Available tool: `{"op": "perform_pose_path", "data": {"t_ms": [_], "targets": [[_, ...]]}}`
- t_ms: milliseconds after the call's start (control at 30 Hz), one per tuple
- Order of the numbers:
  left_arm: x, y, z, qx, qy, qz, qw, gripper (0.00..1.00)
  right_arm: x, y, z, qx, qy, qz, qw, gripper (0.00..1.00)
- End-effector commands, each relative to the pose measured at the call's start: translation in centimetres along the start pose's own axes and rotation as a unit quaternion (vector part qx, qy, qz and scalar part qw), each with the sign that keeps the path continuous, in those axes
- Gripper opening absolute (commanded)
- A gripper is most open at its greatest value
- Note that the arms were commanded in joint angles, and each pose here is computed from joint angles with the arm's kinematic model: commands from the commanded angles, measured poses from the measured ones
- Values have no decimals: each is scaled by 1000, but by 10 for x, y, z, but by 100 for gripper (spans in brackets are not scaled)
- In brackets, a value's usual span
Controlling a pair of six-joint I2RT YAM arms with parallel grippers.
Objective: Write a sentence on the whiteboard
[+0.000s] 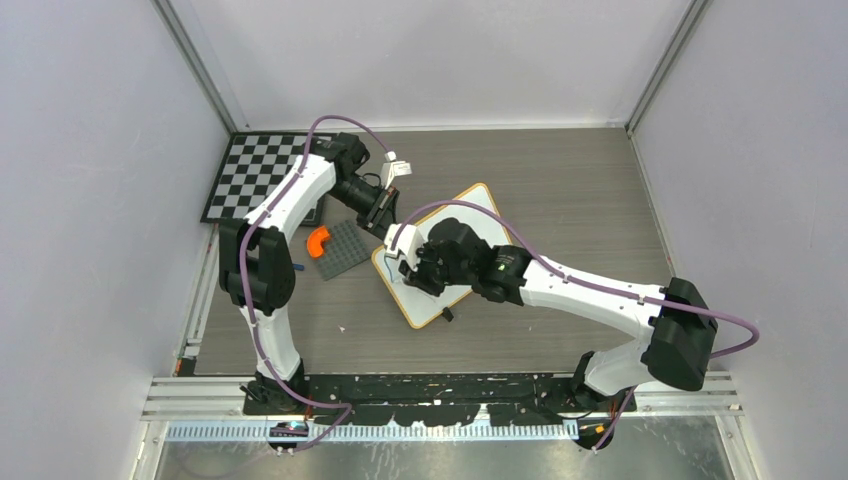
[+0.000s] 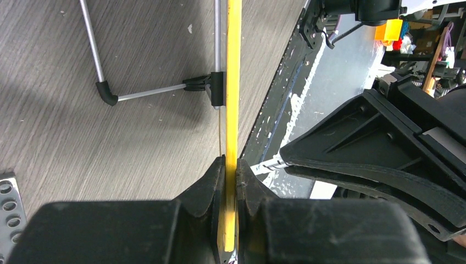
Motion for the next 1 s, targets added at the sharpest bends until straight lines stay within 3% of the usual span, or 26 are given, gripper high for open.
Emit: {"op": "perform_pose_path", "data": {"t_ms": [0,267,533,967], "targets": [[12,-13,6,4,-27,18,999,0,-9,13,21,-28,9,-18,999,0],[8,-14,5,10,-35,17,999,0,-26,33,48,-58,-14,-54,997,0],[7,-16,4,13,-39,18,999,0,-36,25,47,-53,-25,-86,995,0],[7,-17,5,15,-40,18,999,0,-29,8,37,-31,-23,-74,997,0]]}}
Point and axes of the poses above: each gripper's point midway between its finger pads, its own y axis back along the fingers, its own x axis along the line the jaws close on, z = x × y, the point moved 6 cm from there along y, back along the fingers, and after that the axes turned 12 degrees about y, right-handed, at the moved point
